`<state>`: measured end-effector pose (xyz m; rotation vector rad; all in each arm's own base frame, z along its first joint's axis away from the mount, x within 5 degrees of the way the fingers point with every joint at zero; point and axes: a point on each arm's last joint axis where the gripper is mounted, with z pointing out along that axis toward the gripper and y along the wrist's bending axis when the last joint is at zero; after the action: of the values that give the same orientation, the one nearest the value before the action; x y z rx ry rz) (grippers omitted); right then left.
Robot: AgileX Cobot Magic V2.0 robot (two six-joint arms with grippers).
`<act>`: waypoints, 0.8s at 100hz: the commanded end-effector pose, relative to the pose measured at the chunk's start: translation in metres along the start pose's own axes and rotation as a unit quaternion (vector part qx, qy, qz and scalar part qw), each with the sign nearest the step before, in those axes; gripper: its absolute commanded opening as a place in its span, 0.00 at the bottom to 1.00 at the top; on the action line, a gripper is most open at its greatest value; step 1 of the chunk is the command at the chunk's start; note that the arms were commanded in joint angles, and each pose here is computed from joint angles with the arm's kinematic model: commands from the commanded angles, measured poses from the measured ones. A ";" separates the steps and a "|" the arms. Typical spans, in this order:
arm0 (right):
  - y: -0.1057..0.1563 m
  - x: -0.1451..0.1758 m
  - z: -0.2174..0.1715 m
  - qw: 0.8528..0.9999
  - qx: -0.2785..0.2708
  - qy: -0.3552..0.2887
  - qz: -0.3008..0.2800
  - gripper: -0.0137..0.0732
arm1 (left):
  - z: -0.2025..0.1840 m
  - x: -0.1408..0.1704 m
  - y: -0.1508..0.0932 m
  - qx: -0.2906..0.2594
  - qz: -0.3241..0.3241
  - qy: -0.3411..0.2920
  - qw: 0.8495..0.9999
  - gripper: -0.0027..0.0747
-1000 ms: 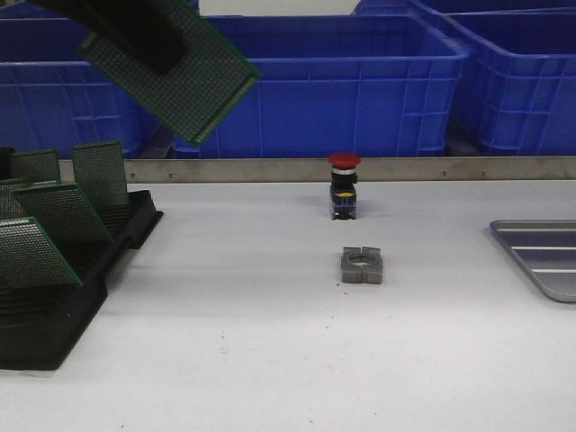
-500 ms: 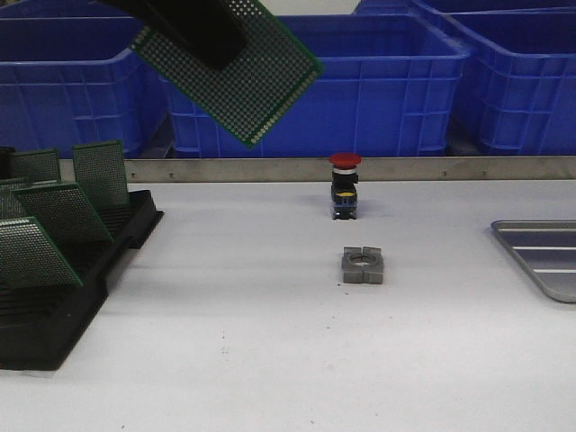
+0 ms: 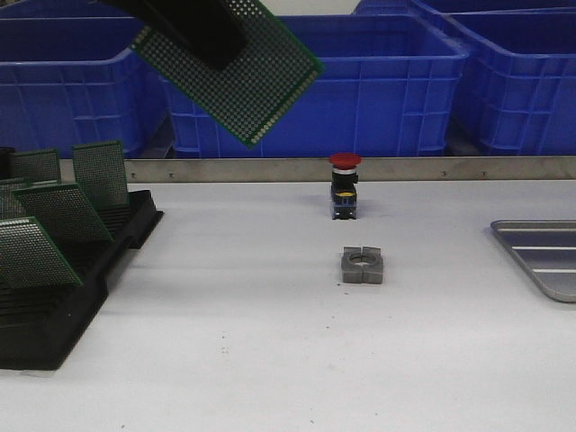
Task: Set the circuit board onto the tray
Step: 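Reach right gripper to the held board and grasp its edge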
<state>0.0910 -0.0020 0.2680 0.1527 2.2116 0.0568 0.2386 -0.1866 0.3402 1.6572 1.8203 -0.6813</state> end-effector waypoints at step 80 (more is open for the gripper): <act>0.123 -0.071 0.064 0.812 -0.473 -0.080 -0.332 0.67 | -0.016 -0.018 -0.007 -0.015 0.005 -0.045 0.999 0.01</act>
<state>0.1851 0.0958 0.2816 -1.0882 1.8296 0.6709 0.2388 -0.1866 0.3402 1.6560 1.8200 -0.6803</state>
